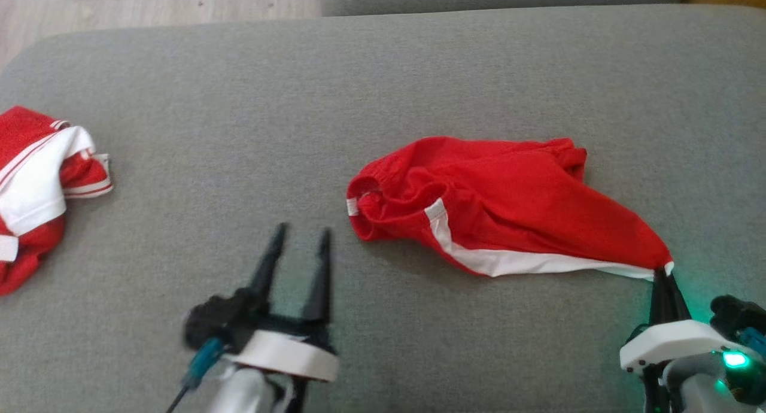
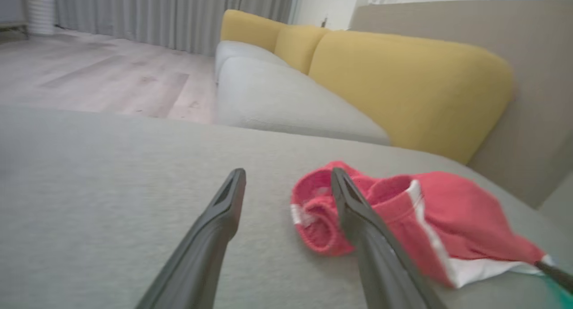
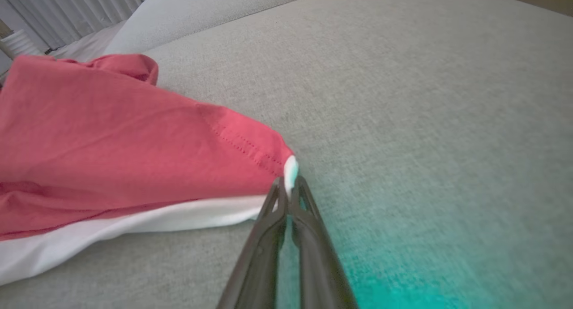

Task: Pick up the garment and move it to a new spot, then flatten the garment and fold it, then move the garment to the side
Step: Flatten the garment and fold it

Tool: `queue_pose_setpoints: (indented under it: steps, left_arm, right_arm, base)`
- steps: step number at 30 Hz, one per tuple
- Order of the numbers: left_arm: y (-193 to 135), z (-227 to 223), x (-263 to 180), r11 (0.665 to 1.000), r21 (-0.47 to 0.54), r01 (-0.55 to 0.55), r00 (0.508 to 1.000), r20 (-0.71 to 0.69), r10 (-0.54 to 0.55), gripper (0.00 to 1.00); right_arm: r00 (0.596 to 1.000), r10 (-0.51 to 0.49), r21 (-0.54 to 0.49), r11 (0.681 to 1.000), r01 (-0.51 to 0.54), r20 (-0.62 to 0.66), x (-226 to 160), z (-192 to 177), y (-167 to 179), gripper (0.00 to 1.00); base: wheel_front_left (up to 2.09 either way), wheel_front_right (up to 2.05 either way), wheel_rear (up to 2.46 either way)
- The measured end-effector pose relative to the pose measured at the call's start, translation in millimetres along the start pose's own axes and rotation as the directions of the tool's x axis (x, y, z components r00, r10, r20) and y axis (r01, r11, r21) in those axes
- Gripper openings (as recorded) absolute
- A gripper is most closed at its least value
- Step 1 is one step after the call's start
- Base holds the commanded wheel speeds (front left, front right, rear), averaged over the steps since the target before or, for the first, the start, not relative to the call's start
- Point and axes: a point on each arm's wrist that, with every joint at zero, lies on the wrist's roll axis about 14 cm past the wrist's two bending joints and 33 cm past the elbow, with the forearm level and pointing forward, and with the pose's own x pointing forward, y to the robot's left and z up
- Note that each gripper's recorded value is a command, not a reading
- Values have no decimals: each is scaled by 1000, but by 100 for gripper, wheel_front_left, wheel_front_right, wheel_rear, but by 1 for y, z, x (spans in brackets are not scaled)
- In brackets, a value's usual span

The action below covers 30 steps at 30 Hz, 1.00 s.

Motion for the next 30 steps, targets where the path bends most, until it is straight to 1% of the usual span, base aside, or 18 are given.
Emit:
queue_pose_setpoints:
  steps: [2,5,8,12,16,19,21,23,27,30]
  left_arm:
    - [-27,-6,8,993,-51,103,994,-19,-104,100]
    - [-67,-25,16,967,-60,247,963,-92,-252,100]
    - [-90,-38,25,936,-19,353,920,-177,-350,100]
    - [-108,-34,41,897,51,440,881,-219,-420,100]
    - [-109,-42,49,878,112,465,857,-308,-414,100]
    - [-109,-48,52,873,131,471,835,-384,-393,100]
    - [-114,-50,52,863,123,490,813,-423,-401,100]
    - [-117,-52,52,849,139,510,791,-464,-399,100]
    - [-118,-56,52,846,144,513,770,-513,-380,100]
    - [-115,-65,47,847,148,510,743,-572,-347,100]
  right_arm:
    - [1000,-5,5,1000,5,4,-2,0,-3,0]
    - [1000,-1,4,1000,1,11,-3,2,-2,0]
    - [1000,-3,3,1000,3,13,-4,2,-3,0]
    - [1000,2,-1,1000,-2,8,-4,1,-2,0]
    - [1000,6,-3,1000,-6,4,-4,0,-1,0]
    - [1000,10,-5,1000,-10,2,-4,-1,1,0]
    - [1000,12,-6,1000,-12,2,-4,-1,1,0]
    - [1000,13,-6,1000,-13,0,-4,-2,2,0]
    - [1000,20,-9,1000,-20,-4,-4,-3,4,0]
    - [1000,22,-1,1000,-22,-5,-4,-3,5,0]
  base:
    - [0,0,0]
    - [0,0,0]
    - [0,0,0]
    - [0,0,0]
    - [0,0,0]
    - [0,0,0]
    - [0,0,0]
    - [0,0,0]
    - [0,0,0]
    - [0,0,0]
